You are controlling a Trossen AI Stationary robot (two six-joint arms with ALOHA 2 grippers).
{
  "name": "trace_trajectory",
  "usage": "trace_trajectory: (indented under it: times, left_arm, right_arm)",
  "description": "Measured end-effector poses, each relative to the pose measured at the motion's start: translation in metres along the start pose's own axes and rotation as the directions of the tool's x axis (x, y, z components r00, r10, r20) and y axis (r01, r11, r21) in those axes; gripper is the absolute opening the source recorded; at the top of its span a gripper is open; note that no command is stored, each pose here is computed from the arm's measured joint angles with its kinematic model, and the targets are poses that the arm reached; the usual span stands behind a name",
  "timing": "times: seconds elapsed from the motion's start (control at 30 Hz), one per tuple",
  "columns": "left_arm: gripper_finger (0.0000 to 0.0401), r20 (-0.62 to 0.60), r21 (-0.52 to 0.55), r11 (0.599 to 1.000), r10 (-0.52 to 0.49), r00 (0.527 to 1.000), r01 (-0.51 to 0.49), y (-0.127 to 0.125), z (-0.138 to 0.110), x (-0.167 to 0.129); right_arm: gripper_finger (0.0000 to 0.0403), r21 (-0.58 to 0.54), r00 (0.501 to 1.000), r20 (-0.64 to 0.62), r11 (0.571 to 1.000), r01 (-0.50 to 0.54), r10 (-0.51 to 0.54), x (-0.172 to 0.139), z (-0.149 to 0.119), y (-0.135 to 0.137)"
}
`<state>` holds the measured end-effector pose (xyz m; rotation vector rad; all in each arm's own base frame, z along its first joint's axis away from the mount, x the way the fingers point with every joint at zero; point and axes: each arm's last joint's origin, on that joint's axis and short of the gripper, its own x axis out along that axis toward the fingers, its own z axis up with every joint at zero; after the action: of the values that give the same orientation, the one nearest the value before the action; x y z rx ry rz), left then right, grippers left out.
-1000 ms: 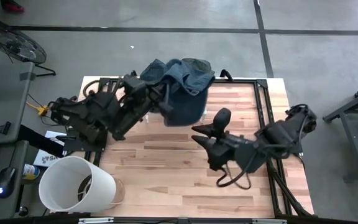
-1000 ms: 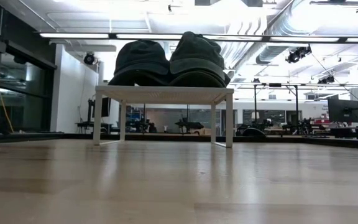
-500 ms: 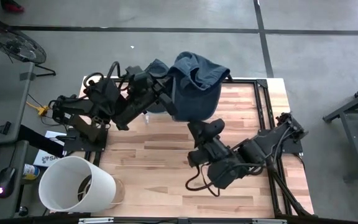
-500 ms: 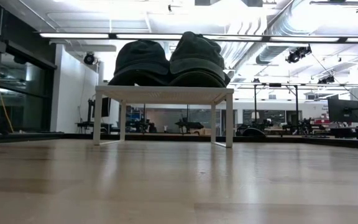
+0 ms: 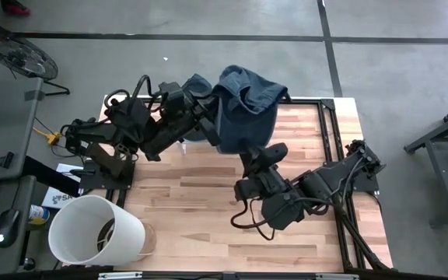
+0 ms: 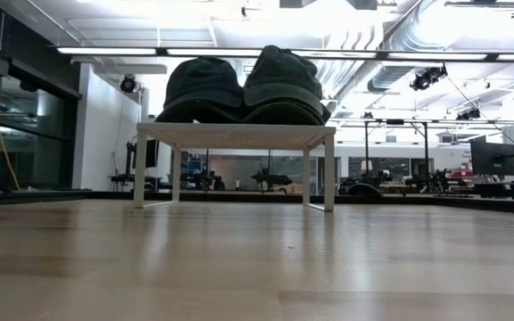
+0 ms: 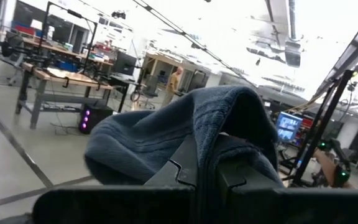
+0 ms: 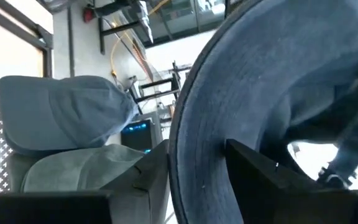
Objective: Pick & Place hat
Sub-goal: Stack the blue cap on top of the other blue cap on the shelf
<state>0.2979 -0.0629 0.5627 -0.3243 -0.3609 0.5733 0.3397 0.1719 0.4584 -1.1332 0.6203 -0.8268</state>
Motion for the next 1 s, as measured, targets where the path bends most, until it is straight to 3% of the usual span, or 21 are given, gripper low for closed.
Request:
trace_trajectory:
  times: [0.2, 0.47, 1.0]
  left_arm:
    - [0.0001, -0.018, 0.017, 1.0, 0.011, 1.0, -0.011, 0.0, -0.002, -0.002]
    - [0.0001, -0.039, 0.046, 0.999, 0.023, 0.999, -0.022, 0.0, -0.005, -0.002]
    - [0.0038, -0.063, 0.115, 0.993, 0.025, 0.998, -0.018, 0.001, -0.008, -0.002]
  right_arm:
    - [0.0119, 0.101, 1.0, -0.005, 0.995, 0.013, -0.012, -0.003, 0.004, -0.005]
    - [0.0012, 0.163, 1.0, 0.008, 0.987, 0.01, -0.011, -0.008, 0.005, -0.011]
    - [0.0005, 0.174, 0.999, 0.038, 0.985, -0.012, 0.006, -0.008, 0.006, -0.013]
